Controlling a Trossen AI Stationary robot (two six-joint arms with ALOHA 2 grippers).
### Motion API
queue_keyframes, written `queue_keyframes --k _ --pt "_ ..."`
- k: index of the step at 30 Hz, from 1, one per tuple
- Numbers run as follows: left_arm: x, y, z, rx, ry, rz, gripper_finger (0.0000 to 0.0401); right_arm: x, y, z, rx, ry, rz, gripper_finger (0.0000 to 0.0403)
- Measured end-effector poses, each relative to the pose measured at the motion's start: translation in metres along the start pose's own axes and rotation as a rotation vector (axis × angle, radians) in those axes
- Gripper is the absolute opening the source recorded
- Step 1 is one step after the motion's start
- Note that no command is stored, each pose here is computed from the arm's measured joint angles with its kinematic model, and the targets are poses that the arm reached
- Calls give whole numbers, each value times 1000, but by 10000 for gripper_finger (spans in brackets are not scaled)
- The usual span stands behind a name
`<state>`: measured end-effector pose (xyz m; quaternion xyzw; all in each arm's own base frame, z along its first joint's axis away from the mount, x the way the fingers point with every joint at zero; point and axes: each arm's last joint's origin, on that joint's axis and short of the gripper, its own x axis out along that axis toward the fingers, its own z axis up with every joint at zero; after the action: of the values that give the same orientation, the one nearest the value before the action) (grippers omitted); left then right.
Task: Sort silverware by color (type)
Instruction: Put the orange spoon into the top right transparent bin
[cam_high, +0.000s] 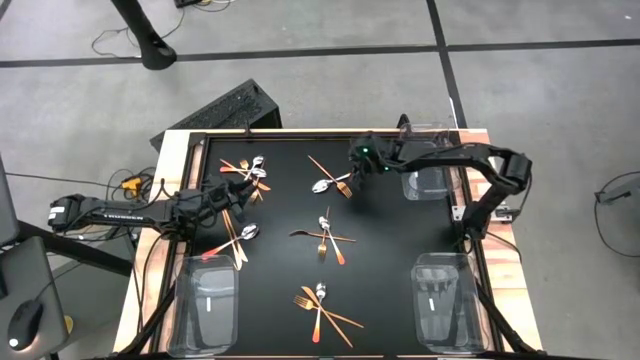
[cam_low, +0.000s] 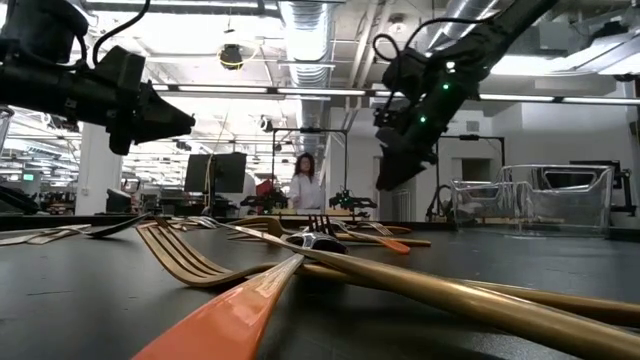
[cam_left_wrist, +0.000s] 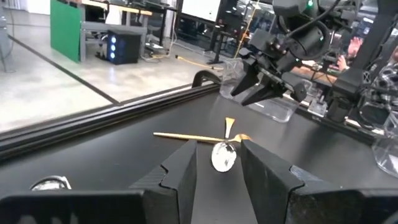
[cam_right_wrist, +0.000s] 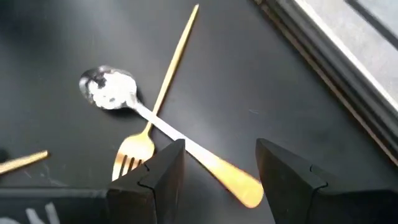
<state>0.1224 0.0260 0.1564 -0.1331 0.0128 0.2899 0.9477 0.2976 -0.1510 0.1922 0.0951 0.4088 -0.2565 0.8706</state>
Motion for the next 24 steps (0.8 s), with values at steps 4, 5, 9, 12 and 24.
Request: queue_keyframes --k 4,5,9,12,24 --pt "0 1 -2 4 22 7 112 6 3 7 -46 23 3 217" --pt "0 1 -3 4 27 9 112 7 3 8 -55 30 2 217" --pt "0 1 -4 10 41 14 112 15 1 11 -79 59 -2 217" --pt "0 2 -5 9 52 17 112 22 0 13 -74 67 16 217" --pt "0 3 -8 9 77 26 112 49 0 15 -91 143 56 217"
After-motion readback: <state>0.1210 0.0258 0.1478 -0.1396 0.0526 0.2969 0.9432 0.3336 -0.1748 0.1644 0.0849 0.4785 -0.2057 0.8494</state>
